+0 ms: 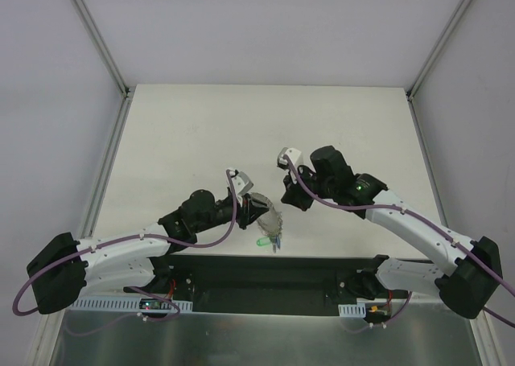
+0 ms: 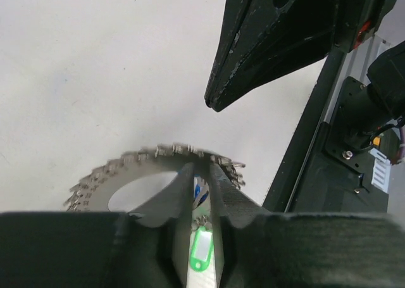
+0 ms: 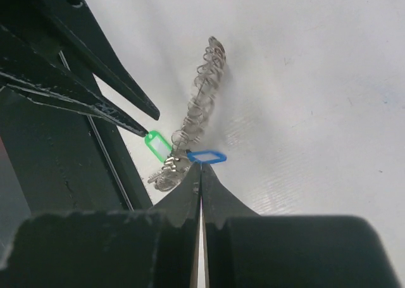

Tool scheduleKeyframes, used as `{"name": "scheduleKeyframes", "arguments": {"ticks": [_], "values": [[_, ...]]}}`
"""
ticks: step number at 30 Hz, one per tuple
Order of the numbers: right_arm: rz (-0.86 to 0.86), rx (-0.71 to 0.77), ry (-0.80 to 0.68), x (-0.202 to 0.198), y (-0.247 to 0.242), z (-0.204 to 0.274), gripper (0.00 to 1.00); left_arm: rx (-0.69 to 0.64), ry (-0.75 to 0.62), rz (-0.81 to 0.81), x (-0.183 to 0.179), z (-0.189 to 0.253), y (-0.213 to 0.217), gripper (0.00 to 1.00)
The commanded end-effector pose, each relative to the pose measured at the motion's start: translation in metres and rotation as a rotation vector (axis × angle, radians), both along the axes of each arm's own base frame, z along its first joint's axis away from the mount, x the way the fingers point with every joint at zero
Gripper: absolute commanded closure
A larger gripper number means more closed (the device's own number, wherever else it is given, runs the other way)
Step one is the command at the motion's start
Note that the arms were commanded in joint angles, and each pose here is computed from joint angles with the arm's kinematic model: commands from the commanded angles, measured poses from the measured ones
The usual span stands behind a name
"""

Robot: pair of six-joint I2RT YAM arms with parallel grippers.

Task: Put the keys on the keyring

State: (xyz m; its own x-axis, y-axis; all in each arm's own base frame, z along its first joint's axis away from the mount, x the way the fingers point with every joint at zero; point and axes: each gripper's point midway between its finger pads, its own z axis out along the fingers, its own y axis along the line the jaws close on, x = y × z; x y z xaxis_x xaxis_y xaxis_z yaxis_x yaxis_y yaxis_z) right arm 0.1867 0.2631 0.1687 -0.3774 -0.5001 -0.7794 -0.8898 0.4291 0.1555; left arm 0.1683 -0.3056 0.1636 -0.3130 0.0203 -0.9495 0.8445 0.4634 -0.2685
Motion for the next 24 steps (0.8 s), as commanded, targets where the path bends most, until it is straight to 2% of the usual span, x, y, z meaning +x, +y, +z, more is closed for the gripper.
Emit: {"name": "scheduleKeyframes", "arguments": {"ticks": [1, 4, 7, 8, 9, 11, 12, 13, 15, 17, 18, 24], "values": [[0.055, 0.021, -0.059, 0.002, 0.01, 0.026, 0.99, -0.038, -0.059, -0.031, -0.001, 0.024, -0.005, 0.98], [0.044, 0.019, -0.053, 0.004, 0.011, 0.025, 0.99, -0.038, -0.063, -0.037, -0.001, 0.025, -0.007, 1.0], [-0.009, 0.006, -0.041, 0.007, 0.006, 0.016, 0.93, -0.03, -0.056, -0.027, 0.0, 0.021, -0.006, 1.0], [-0.039, 0.002, -0.034, 0.01, 0.003, 0.013, 0.9, -0.022, -0.051, -0.021, 0.001, 0.018, -0.005, 0.91], [-0.098, -0.002, -0.027, 0.017, -0.002, 0.01, 0.84, -0.017, -0.051, -0.02, 0.001, 0.018, -0.005, 0.84], [-0.188, -0.024, -0.013, 0.023, -0.016, -0.003, 0.77, 0.011, -0.041, -0.009, 0.004, 0.014, -0.004, 0.71], [-0.261, -0.008, 0.009, 0.03, -0.022, -0.005, 0.71, 0.037, -0.035, -0.004, 0.006, 0.009, -0.004, 0.64], [-0.306, -0.014, 0.021, 0.033, -0.029, -0.011, 0.68, 0.048, -0.037, -0.005, 0.008, 0.014, -0.007, 0.61], [-0.407, -0.029, 0.034, 0.041, -0.047, -0.023, 0.57, 0.135, 0.019, -0.018, 0.009, -0.006, -0.01, 0.56], [-0.468, -0.051, 0.064, 0.042, -0.058, -0.036, 0.53, 0.153, 0.05, -0.023, 0.011, -0.005, -0.017, 0.53], [-0.483, -0.063, 0.082, 0.041, -0.06, -0.042, 0.51, 0.197, 0.09, -0.028, 0.011, -0.019, -0.018, 0.52], [-0.52, -0.091, 0.193, 0.037, -0.055, -0.077, 0.5, 0.299, 0.219, 0.004, 0.014, -0.051, -0.021, 0.49]]}}
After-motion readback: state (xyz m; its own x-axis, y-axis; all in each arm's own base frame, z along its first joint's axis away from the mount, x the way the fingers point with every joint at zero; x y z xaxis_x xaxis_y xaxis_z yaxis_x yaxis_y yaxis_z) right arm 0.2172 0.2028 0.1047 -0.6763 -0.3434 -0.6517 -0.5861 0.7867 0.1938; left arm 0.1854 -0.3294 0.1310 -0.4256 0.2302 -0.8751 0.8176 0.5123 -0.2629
